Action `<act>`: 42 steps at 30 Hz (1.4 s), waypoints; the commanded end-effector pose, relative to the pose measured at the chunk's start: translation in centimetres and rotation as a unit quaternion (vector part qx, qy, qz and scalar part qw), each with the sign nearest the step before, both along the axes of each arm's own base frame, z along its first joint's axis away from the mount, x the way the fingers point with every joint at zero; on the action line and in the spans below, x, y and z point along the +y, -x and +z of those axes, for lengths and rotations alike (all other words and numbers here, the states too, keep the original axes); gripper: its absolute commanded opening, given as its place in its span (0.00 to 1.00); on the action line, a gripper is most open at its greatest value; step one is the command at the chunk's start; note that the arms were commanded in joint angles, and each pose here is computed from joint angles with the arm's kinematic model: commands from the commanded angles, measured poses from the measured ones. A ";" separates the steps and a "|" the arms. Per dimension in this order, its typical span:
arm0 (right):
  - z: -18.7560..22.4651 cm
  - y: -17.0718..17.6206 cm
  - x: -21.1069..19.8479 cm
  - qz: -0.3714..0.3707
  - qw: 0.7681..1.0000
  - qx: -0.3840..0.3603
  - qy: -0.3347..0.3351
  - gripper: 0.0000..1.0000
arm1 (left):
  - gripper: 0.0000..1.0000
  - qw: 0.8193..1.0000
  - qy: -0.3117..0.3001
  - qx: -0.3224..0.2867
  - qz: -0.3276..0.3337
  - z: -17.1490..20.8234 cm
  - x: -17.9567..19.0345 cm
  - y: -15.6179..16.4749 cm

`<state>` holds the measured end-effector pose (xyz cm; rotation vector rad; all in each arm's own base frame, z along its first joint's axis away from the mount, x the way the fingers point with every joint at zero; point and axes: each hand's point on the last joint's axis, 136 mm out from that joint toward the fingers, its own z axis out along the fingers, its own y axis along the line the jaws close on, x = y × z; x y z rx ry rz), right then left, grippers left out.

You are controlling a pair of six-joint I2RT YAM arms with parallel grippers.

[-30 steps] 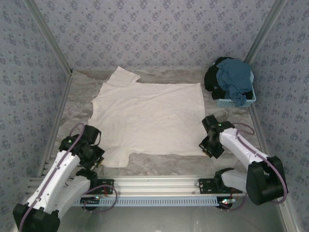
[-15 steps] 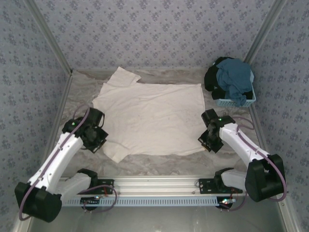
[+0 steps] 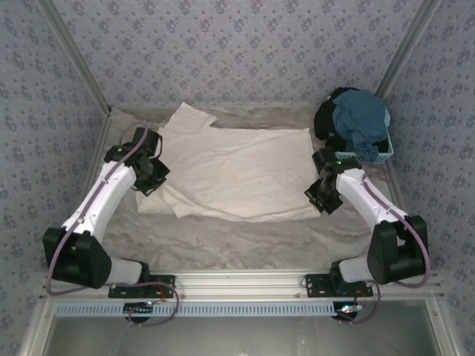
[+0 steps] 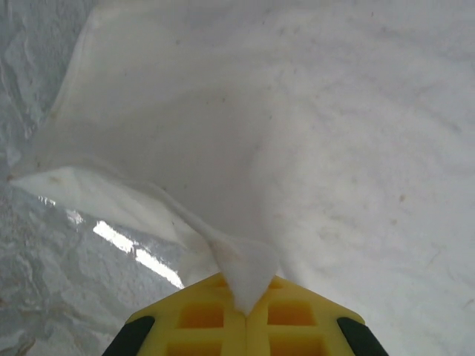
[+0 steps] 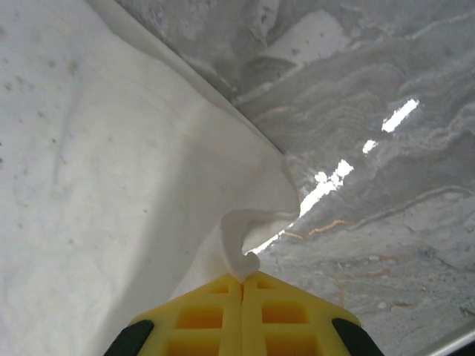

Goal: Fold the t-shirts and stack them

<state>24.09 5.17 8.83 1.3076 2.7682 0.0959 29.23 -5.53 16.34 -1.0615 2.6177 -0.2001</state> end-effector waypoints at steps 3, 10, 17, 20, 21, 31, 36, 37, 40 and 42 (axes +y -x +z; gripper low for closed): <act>0.0 -2.0 -1.1 -0.015 1.000 -0.007 0.023 0.00 | 0.00 0.999 -0.030 -0.027 -0.023 1.0 1.1 -3.1; -0.3 -4.7 -1.7 -0.028 0.999 -0.014 0.030 0.00 | 0.00 0.998 -0.050 -0.022 -0.029 0.4 2.1 -5.4; -0.5 -7.5 -1.6 -0.024 0.999 -0.020 0.032 0.00 | 0.00 0.998 -0.057 -0.020 -0.026 -0.3 2.9 -6.7; -0.6 -8.9 -1.3 -0.021 0.999 -0.023 0.031 0.00 | 0.00 0.998 -0.058 -0.018 -0.027 -0.8 3.1 -7.2; -0.8 -9.1 -1.3 -0.019 0.999 -0.021 0.032 0.00 | 0.00 0.998 -0.057 -0.017 -0.028 -1.0 3.1 -7.4; -2.0 -10.5 -1.3 -0.017 0.999 -0.007 0.040 0.00 | 0.00 0.998 -0.057 0.001 -0.041 -2.9 3.1 -9.0; -1.8 -10.6 -1.5 -0.019 0.999 -0.009 0.048 0.00 | 0.00 0.997 -0.072 -0.001 -0.030 -2.1 4.0 -9.4; -1.6 -10.8 -1.5 -0.019 0.999 -0.012 0.048 0.00 | 0.00 0.997 -0.078 -0.002 -0.028 -1.7 4.2 -9.4; -1.3 -11.0 -1.7 -0.020 0.998 -0.015 0.053 0.00 | 0.00 0.996 -0.090 -0.009 -0.027 -0.8 4.6 -9.8; -1.2 -11.3 -1.8 -0.022 0.998 -0.015 0.054 0.00 | 0.00 0.995 -0.090 -0.014 -0.027 -0.5 4.7 -10.2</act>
